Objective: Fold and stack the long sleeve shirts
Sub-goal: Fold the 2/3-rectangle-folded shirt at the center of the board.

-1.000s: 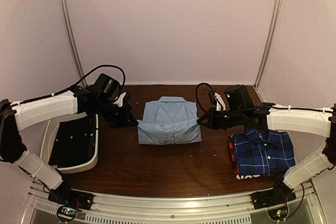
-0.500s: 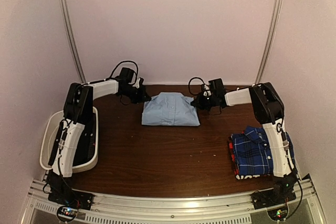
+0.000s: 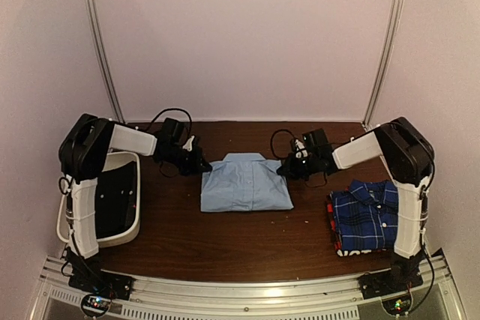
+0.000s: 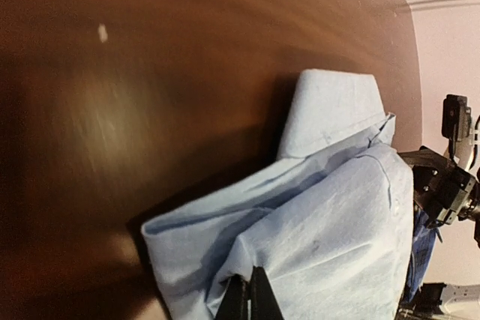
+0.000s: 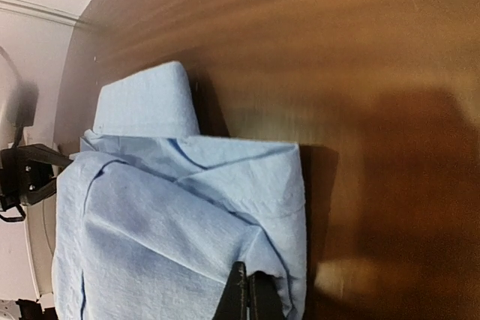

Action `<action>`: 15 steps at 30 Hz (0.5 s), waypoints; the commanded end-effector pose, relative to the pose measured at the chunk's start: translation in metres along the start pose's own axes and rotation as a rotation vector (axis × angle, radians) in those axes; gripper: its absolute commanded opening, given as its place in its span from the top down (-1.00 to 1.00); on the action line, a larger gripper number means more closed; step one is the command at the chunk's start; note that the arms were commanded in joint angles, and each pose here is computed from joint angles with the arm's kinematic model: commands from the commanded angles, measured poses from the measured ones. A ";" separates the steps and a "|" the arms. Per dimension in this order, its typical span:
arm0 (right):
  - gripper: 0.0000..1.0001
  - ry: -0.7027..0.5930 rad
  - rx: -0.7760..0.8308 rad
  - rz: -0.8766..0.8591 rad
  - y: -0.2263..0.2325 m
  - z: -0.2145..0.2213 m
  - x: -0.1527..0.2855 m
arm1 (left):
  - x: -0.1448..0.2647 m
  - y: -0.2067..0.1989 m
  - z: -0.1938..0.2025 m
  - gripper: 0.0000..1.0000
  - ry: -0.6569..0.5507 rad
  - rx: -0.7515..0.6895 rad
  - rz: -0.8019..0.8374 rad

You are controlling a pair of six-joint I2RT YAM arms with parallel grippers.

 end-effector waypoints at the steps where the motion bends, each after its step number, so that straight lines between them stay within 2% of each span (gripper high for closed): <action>1: 1.00 -0.033 -0.003 0.018 0.025 0.044 0.051 | 0.042 -0.038 0.047 1.00 -0.058 -0.081 0.070; 7: 1.00 -0.126 0.019 0.011 0.052 0.072 0.107 | 0.084 -0.032 0.095 1.00 -0.084 -0.081 0.043; 11: 1.00 -0.179 0.047 0.017 0.058 0.066 0.118 | 0.089 -0.025 0.096 1.00 -0.099 -0.088 -0.013; 15: 1.00 -0.212 0.073 0.046 0.060 0.047 0.114 | 0.084 -0.015 0.077 1.00 -0.127 -0.081 -0.041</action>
Point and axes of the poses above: each gripper's point midway between its finger pads, its own x axis back along the fingers, its own y axis along the line the jaws close on, z = x × y, the point moved 8 cm from there along x, back along the fingers, and after that the axes turned 10 degrees about x, right-handed, at the moved point
